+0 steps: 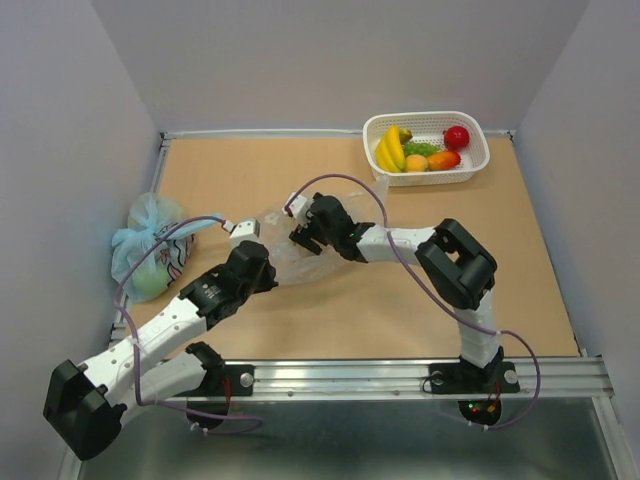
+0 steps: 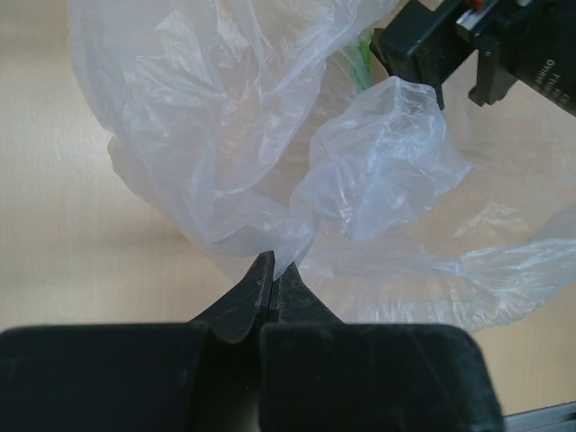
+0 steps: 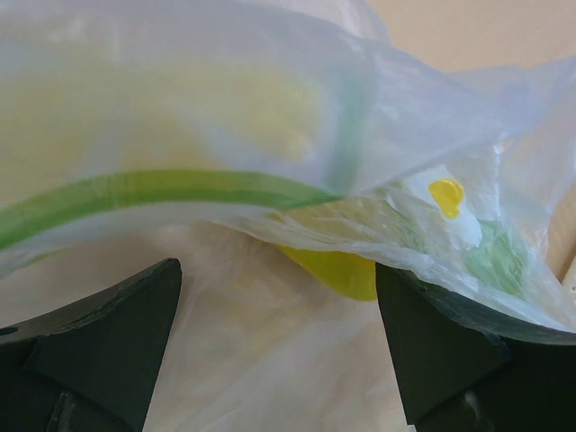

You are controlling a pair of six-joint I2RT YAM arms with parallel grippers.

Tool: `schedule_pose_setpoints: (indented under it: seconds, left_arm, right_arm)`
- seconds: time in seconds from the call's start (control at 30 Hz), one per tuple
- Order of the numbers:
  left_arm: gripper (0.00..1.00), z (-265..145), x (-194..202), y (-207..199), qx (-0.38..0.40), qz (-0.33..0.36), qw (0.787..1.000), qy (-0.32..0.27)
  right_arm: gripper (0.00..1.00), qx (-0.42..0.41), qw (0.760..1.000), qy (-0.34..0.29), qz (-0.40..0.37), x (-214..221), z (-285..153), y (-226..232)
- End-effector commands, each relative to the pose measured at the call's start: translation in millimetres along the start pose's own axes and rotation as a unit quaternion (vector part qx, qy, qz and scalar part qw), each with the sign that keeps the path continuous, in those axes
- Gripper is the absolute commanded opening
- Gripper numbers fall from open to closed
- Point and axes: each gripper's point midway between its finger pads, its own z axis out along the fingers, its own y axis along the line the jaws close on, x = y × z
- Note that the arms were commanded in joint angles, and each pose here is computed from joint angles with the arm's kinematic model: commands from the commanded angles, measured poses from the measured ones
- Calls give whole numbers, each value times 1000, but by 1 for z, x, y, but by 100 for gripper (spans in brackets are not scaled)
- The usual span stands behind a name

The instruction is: Untie the knot of the plastic bag and take out the fruit

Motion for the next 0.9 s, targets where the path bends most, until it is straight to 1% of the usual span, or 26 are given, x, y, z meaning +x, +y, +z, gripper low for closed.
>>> schedule_pose_setpoints:
  seconds: [0.0, 0.13, 0.23, 0.27, 0.3, 0.33, 0.37, 0.47, 0.5, 0.53, 0.67, 0.73, 0.77, 0.87]
  left_arm:
    - [0, -8, -15, -11, 23, 5, 1000, -15]
    - [0, -10, -15, -13, 28, 6, 1000, -12]
    - [0, -11, -15, -13, 28, 9, 1000, -10]
    - [0, -11, -15, -12, 24, 10, 1000, -10]
    - [0, -11, -16, -11, 23, 9, 1000, -10]
    - [0, -12, -17, -12, 22, 8, 1000, -13]
    - [0, -11, -16, -10, 19, 8, 1000, -12]
    - [0, -11, -19, -8, 11, 0, 1000, -19]
    - [0, -10, -20, -6, 5, -6, 1000, -22]
    - [0, -10, -21, -5, 0, -10, 1000, -25]
    - [0, -7, -34, 8, -42, -26, 997, -59]
    - [0, -3, -40, 17, -67, -32, 995, -67]
    - [0, -1, -43, 22, -80, -31, 994, -71]
    - [0, 10, -52, 36, -103, -32, 992, -70]
  right_arm:
    - [91, 60, 995, 22, -81, 1, 15, -23]
    - [81, 65, 992, 33, -98, 8, 29, -21]
    - [58, 50, 994, 34, -94, 15, 39, -11]
    - [39, 45, 995, 32, -89, 15, 40, -8]
    - [30, 39, 995, 27, -83, 13, 41, -6]
    - [17, 36, 996, 24, -81, 12, 38, -5]
    - [12, 35, 996, 23, -80, 11, 38, -5]
    - [2, 27, 997, 14, -70, 6, 28, -4]
    - [0, 19, 998, 7, -61, 3, 18, -4]
    - [0, 16, 998, 1, -60, 0, 13, -4]
    - [0, -18, 999, -27, -15, -13, -19, 2]
    - [0, -46, 998, -33, 4, -13, -33, 11]
    - [1, -50, 997, -53, 27, -27, -47, 7]
    - [0, -84, 991, -74, 66, -37, -72, 15]
